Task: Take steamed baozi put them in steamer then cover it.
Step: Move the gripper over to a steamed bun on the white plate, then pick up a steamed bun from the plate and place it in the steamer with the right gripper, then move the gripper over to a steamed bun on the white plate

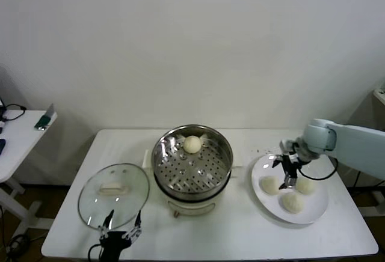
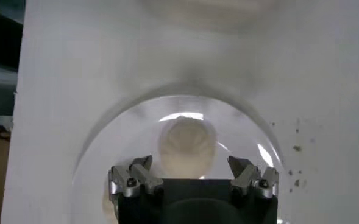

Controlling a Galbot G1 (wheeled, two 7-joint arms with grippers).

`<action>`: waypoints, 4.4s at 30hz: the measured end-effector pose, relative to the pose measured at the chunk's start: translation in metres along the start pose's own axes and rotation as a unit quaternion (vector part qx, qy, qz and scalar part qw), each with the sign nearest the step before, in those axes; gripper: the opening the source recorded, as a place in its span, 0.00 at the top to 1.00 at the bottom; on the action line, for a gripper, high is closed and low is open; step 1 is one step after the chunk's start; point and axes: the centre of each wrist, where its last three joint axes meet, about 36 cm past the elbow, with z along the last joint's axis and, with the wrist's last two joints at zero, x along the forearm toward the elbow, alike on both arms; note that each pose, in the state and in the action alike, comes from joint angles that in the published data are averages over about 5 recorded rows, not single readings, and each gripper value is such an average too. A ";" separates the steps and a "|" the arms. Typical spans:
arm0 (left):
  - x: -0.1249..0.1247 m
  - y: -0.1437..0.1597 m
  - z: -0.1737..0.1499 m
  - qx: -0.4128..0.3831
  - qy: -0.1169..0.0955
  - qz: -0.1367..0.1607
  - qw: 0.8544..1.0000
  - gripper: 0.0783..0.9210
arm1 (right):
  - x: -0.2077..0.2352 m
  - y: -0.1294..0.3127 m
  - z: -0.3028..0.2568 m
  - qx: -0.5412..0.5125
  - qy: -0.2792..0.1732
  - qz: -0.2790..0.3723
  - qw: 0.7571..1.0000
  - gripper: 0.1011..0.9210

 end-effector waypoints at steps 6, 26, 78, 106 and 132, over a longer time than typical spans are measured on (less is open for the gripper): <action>0.000 0.000 0.001 0.000 0.001 0.000 1.000 0.12 | -0.018 0.001 0.000 -0.010 0.006 0.002 1.000 0.12; 0.001 0.000 -0.001 -0.002 0.002 -0.001 1.000 0.12 | -0.037 -0.009 -0.015 -0.002 0.012 0.010 1.000 0.36; 0.005 -0.001 -0.008 -0.008 -0.006 0.000 1.000 0.12 | 0.089 -0.029 -0.366 0.163 -0.072 0.032 0.983 0.37; 0.004 -0.004 -0.008 -0.012 -0.002 0.005 1.000 0.12 | 0.118 -0.048 -0.318 0.155 -0.085 0.030 0.984 0.12; 0.004 -0.002 -0.007 -0.027 0.000 0.009 1.000 0.12 | 0.078 0.018 0.002 0.050 0.011 -0.026 0.998 0.12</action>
